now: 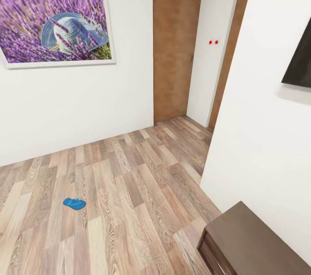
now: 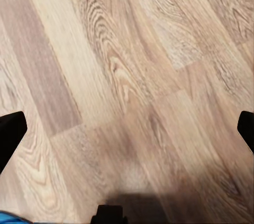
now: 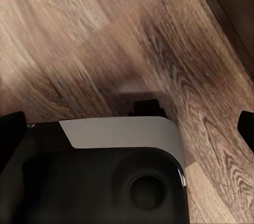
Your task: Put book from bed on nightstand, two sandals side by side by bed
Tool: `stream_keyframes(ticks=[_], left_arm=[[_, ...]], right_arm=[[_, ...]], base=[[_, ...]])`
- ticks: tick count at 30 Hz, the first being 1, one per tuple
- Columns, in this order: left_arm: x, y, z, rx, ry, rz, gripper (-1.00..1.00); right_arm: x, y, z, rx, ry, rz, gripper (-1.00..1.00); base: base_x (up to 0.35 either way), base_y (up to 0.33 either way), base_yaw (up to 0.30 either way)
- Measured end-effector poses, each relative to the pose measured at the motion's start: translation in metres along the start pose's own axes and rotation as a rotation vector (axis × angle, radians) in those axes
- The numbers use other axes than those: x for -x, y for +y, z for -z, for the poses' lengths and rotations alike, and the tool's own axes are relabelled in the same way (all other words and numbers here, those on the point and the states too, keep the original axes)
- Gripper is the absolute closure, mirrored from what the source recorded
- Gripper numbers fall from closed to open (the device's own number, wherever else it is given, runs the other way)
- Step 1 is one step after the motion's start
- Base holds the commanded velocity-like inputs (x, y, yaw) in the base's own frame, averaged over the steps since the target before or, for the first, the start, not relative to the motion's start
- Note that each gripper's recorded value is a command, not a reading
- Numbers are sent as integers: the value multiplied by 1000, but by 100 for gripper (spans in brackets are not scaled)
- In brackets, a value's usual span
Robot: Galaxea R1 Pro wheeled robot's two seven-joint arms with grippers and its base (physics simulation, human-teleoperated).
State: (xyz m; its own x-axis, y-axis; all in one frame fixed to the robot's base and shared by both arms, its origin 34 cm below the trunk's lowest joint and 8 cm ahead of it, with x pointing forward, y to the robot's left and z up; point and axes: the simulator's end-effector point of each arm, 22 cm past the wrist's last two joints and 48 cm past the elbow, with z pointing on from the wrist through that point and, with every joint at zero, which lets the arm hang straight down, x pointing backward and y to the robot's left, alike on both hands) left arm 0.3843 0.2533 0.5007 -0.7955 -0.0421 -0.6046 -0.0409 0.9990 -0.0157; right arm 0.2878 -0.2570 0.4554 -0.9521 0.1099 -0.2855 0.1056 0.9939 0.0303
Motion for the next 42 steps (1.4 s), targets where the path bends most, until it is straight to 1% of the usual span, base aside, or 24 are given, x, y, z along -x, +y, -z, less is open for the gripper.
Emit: stream_keyframes(ticks=[9, 16, 21, 26, 35, 42], left_arm=[[0, 0, 0, -1, 1, 0, -100], [0, -1, 0, -2, 0, 0, -100], [0, -1, 0, -2, 0, 0, -100], [0, -1, 0, -2, 0, 0, -100], [0, -1, 0, -2, 0, 0, -100], [0, -1, 0, -2, -1, 0, -100]], right_arm=[[0, 0, 0, 0, 1, 0, -100], [0, 0, 0, 0, 0, 0, -100], [0, 0, 0, 0, 0, 0, -100], [0, 0, 0, 0, 1, 1, -100], [0, 0, 0, -1, 1, 0, -100], [0, 0, 0, 0, 0, 0, -100]], base=[[129, -4, 0], [241, -94, 0], [104, -37, 34], [24, -9, 164], [10, -1, 275], [243, 0, 113]])
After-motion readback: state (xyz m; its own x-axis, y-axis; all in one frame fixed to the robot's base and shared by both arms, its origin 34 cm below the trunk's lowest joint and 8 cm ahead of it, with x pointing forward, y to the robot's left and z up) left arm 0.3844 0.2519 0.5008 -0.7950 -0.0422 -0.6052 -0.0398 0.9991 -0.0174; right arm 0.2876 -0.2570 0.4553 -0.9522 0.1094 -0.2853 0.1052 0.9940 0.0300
